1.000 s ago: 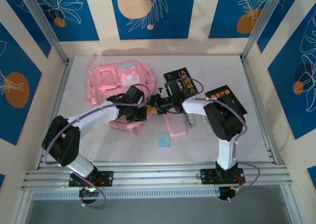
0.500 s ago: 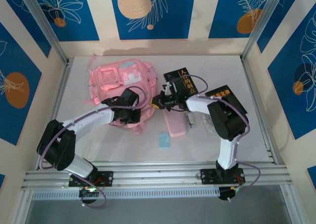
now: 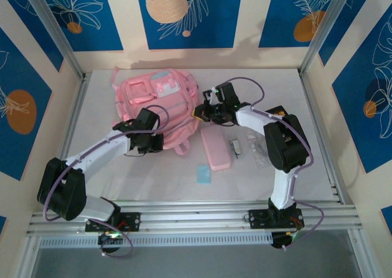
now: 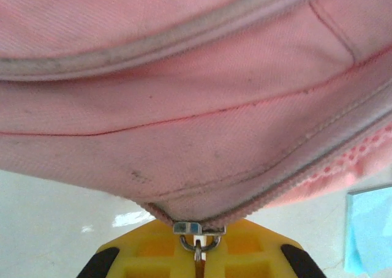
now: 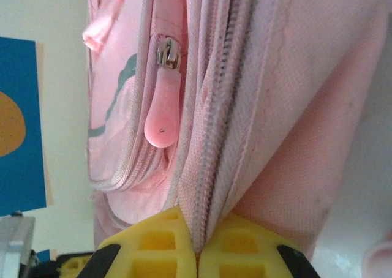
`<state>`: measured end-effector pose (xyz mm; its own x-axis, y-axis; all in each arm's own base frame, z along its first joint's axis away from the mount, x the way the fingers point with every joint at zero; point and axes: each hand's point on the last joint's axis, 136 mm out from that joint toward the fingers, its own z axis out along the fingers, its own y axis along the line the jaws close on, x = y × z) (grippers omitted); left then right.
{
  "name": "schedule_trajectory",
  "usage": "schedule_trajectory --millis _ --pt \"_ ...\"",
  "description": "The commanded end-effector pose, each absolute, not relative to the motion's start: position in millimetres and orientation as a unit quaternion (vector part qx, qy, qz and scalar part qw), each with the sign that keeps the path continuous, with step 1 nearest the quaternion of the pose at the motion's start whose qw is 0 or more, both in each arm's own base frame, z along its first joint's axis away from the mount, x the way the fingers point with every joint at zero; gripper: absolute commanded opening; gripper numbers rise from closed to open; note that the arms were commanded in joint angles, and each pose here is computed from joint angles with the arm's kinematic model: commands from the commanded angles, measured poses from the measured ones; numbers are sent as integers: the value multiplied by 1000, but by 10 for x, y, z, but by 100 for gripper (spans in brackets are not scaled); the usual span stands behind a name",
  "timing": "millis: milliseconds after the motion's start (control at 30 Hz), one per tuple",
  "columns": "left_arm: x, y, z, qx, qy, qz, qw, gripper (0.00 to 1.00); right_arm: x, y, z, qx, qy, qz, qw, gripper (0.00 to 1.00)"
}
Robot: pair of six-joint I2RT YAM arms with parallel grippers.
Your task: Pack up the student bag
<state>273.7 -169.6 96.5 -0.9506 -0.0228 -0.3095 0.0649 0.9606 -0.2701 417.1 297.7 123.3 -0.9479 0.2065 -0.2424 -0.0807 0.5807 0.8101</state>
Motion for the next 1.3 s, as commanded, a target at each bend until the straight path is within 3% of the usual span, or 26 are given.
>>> schedule_trajectory --millis 0,267,533,600,733,800,900,967,1100,1200,1267 --pt "2557 -1846 955 0 977 -170 127 0 4695 2815 1507 45 859 451 238 3" --pt "2965 -2550 1344 11 947 -269 177 0 4320 2670 1707 98 842 487 211 59" --pt "3163 -2854 1456 26 934 -301 191 0 3519 2533 1543 135 868 452 152 69" --pt "3165 -2899 1471 25 932 -307 191 0 3344 2539 1465 137 876 441 142 80" --pt "3138 -2937 1498 22 928 -317 195 0 3194 2648 1351 131 871 458 122 93" --pt "3120 -2936 1515 18 926 -321 196 0 3202 2732 1283 131 864 471 116 94" --pt "3085 -2919 1539 8 923 -330 200 0 3289 2839 1156 139 860 477 113 91" --pt "3063 -2896 1542 3 921 -332 202 0 3362 2897 1072 145 857 480 116 82" --pt "2993 -2844 1461 -4 926 -326 192 0 3548 2912 941 160 851 482 137 44" --pt "2936 -2757 1333 -5 935 -306 181 0 3654 2909 969 162 840 495 148 2" --pt "2902 -2638 1206 -1 945 -275 175 0 3688 2890 1024 160 838 499 156 0"
